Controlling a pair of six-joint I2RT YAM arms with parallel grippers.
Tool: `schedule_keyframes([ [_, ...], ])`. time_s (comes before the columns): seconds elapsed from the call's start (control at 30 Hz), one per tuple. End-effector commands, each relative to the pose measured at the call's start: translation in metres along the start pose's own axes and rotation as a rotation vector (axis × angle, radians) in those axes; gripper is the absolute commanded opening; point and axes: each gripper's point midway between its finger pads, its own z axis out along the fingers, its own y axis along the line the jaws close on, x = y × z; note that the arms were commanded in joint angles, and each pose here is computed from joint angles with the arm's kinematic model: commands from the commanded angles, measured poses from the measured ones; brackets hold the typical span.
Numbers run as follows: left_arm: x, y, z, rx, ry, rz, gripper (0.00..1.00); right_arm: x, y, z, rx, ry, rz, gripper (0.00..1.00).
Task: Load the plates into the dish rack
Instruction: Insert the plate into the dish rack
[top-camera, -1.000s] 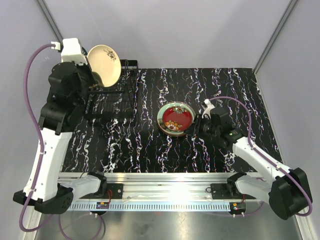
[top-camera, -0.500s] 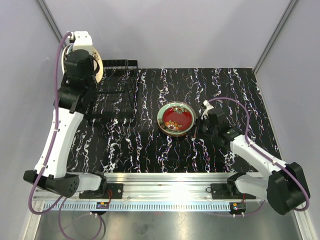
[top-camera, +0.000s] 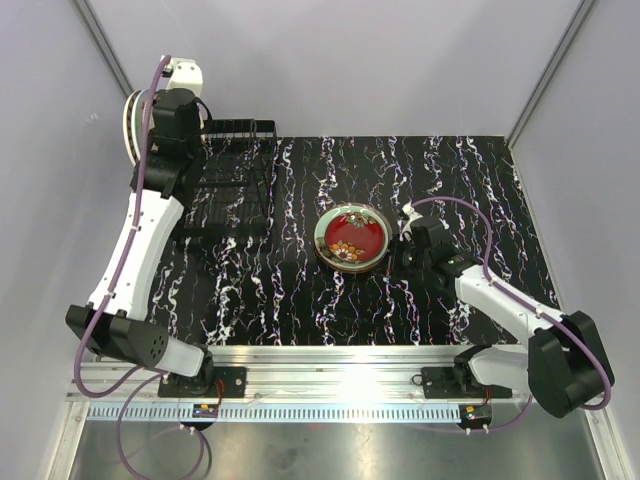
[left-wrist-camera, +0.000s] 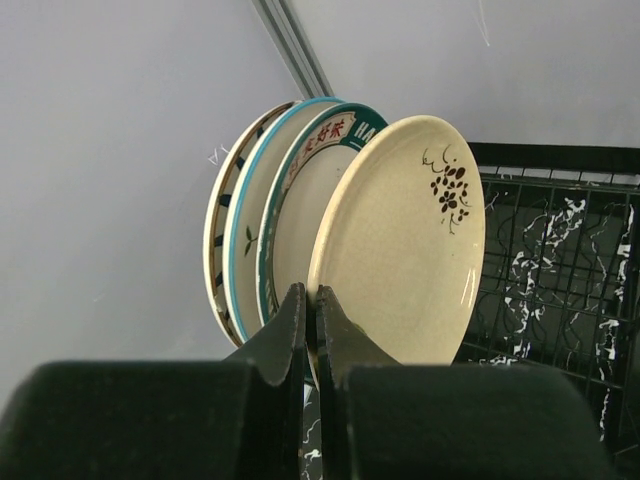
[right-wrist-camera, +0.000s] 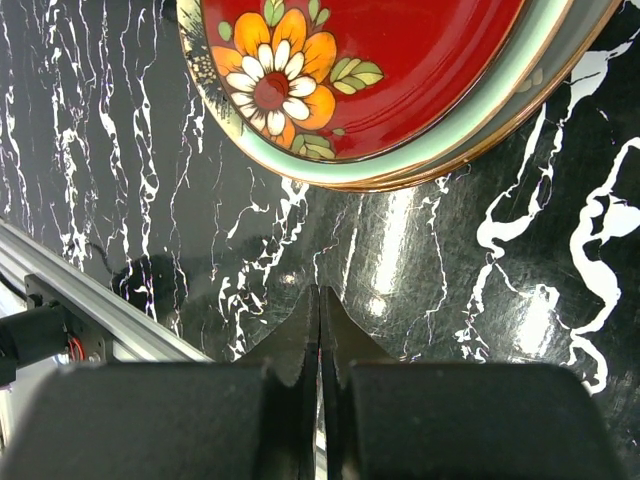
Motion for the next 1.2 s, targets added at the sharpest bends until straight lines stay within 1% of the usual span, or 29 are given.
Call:
schedule_keyframes([
  [0.0, -0.018, 0.006, 0.006, -0.035, -0.071, -0.032, 0.0, -0.02, 0.008, -0.001, -0.011, -0.052, -0.035, 0.0],
  [0.4, 0.0, -0.006, 0.026, -0.069, -0.036, 0.058, 0.0, -0.019, 0.002, 0.003, 0.0, -0.034, -0.018, 0.0],
  [0.83, 0.011, -0.01, 0.042, -0.087, -0.02, 0.102, 0.0, -0.019, -0.004, 0.007, 0.002, -0.018, 0.003, 0.0],
  [1.17, 0.018, -0.02, 0.05, -0.066, -0.013, 0.135, 0.0, -0.019, -0.006, 0.009, 0.0, -0.011, 0.018, 0.0],
])
